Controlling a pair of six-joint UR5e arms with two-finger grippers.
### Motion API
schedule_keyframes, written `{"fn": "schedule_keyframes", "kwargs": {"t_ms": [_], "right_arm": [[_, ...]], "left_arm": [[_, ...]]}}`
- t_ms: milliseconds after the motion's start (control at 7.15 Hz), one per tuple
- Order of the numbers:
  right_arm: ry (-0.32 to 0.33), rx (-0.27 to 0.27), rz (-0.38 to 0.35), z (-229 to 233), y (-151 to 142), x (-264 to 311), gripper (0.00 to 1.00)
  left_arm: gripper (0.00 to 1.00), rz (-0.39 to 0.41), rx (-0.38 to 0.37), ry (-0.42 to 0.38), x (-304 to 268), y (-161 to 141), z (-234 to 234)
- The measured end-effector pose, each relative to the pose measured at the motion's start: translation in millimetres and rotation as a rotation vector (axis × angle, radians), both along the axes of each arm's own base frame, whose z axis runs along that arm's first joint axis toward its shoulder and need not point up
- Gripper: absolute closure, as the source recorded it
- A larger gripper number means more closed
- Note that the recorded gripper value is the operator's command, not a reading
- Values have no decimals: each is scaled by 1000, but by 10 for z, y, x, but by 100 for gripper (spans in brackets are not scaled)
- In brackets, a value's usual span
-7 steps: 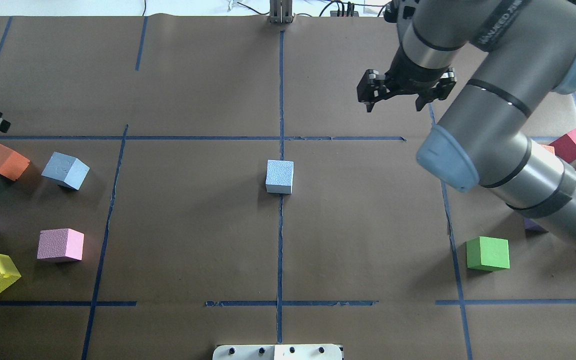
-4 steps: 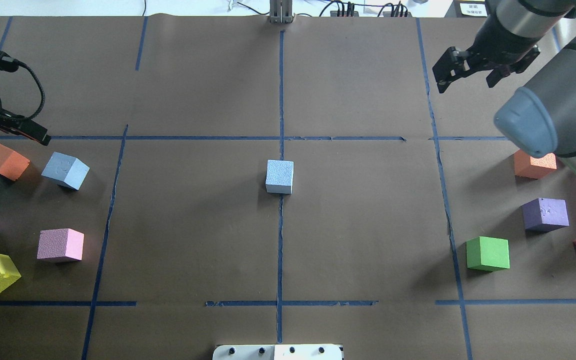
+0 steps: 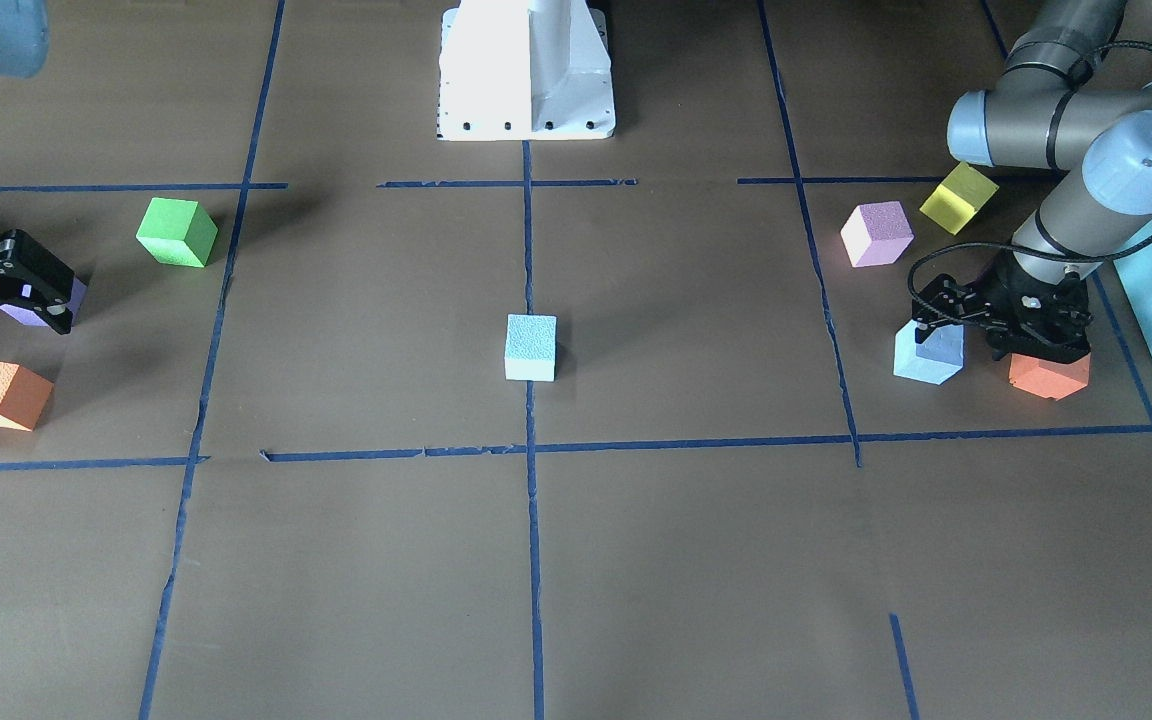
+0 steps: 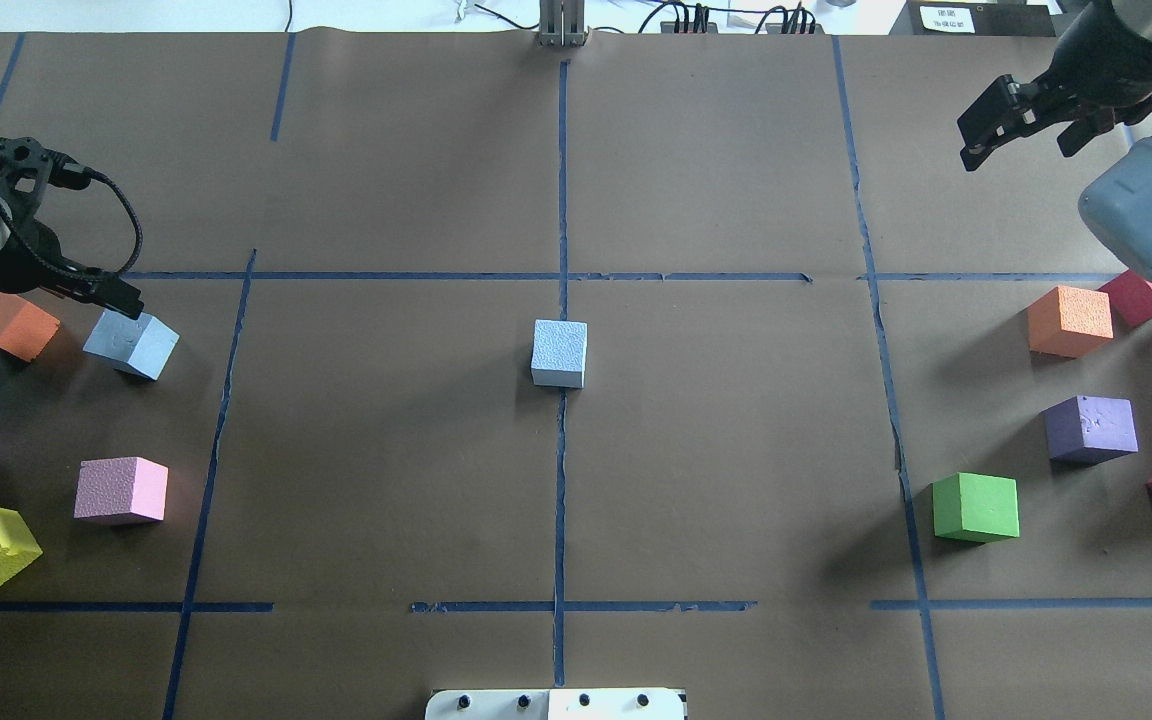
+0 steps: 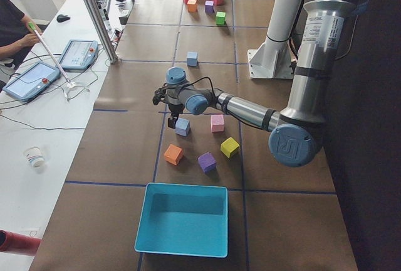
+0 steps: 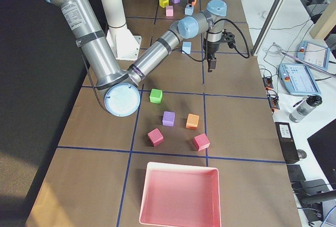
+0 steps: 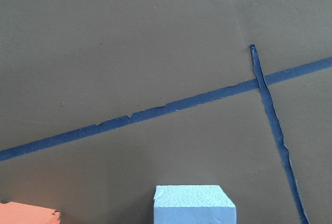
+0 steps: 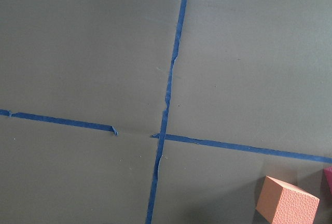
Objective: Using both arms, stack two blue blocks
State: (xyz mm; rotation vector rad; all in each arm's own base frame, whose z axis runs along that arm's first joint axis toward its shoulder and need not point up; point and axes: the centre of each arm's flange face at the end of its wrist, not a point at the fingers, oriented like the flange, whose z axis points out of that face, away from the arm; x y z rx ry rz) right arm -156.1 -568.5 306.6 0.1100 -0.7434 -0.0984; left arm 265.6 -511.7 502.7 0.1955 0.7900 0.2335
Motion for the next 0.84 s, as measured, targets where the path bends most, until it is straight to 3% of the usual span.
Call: {"fn": "schedule_keyframes", "kwargs": {"t_ms": [280, 420, 559, 699, 839], "right_arm": [[-15, -19, 10, 81, -12, 146, 0], [-21, -25, 15, 112, -9, 204, 0], [-22, -28, 20, 129, -9, 243, 0], [-23, -29, 25, 132, -12, 276, 0], [-24, -28, 31, 132, -13, 315, 0]], "left_arm": [[0, 34, -22, -16, 203, 74, 142], [30, 49, -29, -21, 289, 115, 181], [77, 53, -36, -22, 332, 145, 192], [93, 47, -41, -22, 331, 165, 189], [100, 43, -45, -21, 313, 172, 182]]}}
